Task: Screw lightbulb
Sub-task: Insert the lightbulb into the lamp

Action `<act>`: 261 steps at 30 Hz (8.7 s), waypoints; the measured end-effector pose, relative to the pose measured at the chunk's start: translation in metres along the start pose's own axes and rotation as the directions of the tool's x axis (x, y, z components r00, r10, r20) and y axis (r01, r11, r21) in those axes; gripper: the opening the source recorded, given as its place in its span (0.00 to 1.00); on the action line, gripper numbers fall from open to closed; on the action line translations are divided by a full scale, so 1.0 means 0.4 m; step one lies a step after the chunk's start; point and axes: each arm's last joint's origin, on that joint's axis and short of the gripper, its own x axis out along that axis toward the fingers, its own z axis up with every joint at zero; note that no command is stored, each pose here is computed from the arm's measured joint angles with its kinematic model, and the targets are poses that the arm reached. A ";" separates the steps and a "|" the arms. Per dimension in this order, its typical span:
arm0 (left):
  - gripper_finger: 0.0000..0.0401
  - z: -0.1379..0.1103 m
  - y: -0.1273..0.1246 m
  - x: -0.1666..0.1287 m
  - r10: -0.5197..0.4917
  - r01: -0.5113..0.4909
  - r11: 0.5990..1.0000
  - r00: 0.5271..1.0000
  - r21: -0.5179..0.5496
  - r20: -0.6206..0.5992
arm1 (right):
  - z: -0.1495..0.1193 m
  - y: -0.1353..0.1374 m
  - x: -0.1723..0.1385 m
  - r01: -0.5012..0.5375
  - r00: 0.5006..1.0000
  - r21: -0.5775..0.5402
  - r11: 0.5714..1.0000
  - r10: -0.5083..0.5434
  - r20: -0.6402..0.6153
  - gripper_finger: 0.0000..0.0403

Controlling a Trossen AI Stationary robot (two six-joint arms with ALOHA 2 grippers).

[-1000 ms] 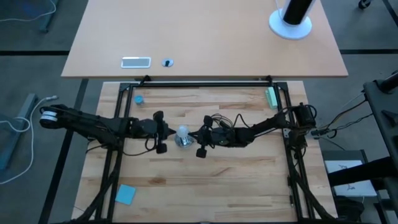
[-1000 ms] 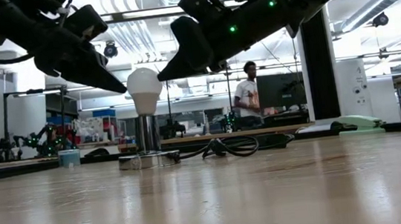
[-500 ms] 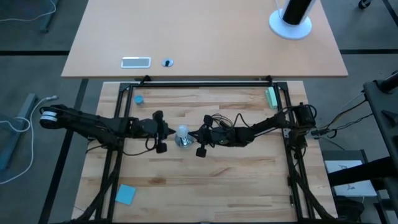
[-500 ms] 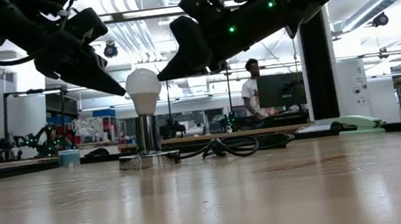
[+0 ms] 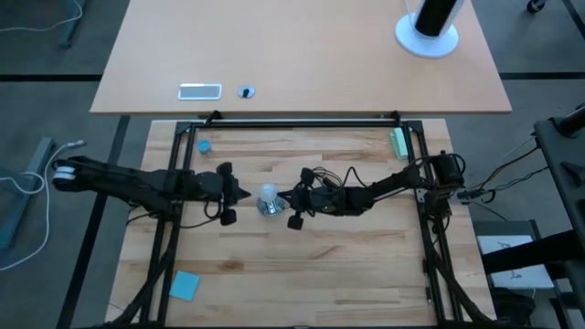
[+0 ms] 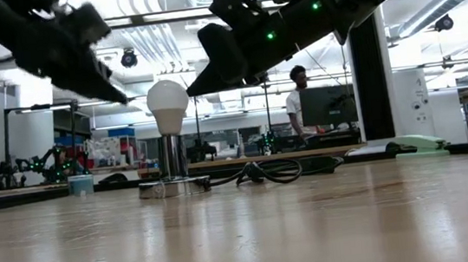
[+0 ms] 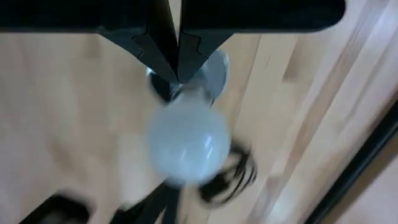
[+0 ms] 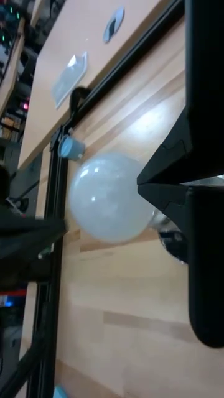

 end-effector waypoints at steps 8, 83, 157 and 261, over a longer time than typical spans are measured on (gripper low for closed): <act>0.00 0.006 -0.008 0.020 -0.040 0.039 0.998 0.999 0.046 0.014 | 0.000 0.000 -0.001 0.023 1.000 -0.004 1.000 -0.023 -0.001 0.00; 0.00 -0.038 -0.087 0.083 -0.524 0.509 0.851 0.836 -0.131 -0.161 | -0.054 0.061 -0.050 -0.515 0.841 -0.248 0.820 0.429 -0.328 0.01; 0.00 -0.062 -0.301 0.157 -0.364 0.354 0.926 0.930 -0.133 -0.057 | -0.025 0.253 0.131 -0.692 0.715 -0.274 0.668 0.580 -0.390 0.22; 0.65 0.038 -0.253 0.051 -0.112 0.111 0.994 0.957 0.021 0.268 | -0.024 0.212 0.049 -0.254 0.962 -0.033 0.967 0.256 0.095 0.33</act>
